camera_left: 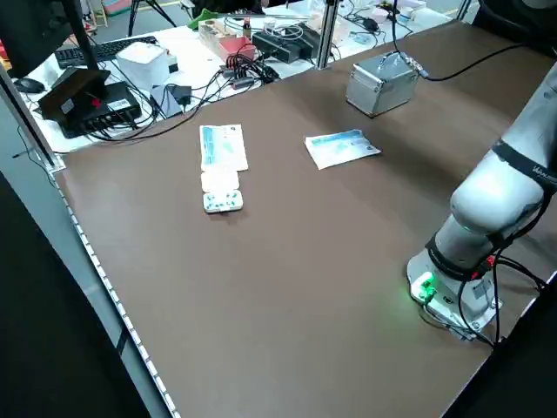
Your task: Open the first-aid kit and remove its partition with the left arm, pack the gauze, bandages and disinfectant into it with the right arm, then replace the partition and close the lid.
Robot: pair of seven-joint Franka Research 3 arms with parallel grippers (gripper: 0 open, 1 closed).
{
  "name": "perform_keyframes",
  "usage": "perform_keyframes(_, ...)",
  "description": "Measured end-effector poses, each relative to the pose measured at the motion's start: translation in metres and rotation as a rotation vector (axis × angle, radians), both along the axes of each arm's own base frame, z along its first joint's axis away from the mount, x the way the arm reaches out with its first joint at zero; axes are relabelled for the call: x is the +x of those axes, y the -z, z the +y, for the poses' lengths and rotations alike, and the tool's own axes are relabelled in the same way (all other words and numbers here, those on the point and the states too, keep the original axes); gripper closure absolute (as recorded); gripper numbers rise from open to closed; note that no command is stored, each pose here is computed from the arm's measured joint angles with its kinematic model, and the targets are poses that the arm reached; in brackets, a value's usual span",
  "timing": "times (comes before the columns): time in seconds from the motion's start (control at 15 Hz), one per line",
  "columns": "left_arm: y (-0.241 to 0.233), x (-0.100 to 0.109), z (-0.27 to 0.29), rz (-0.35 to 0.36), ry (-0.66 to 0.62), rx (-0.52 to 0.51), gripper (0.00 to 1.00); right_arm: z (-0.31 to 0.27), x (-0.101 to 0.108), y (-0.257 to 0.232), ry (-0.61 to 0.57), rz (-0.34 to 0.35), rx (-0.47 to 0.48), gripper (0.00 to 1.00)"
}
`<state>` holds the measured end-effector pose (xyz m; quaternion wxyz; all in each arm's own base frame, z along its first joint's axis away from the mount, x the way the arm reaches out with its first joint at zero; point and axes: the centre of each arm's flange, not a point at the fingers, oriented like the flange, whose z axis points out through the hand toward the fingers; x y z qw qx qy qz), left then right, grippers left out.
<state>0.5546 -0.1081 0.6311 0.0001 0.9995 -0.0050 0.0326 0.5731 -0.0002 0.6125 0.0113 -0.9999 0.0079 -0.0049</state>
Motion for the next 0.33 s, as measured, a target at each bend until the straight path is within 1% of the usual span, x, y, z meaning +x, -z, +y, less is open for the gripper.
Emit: perform_keyframes(0.33, -0.0004, 0.0058, 0.0085, -0.01, -0.016, -0.003, 0.0, -0.0001, -0.0008, 0.0007, 0.0, 0.007, 0.0, 0.01)
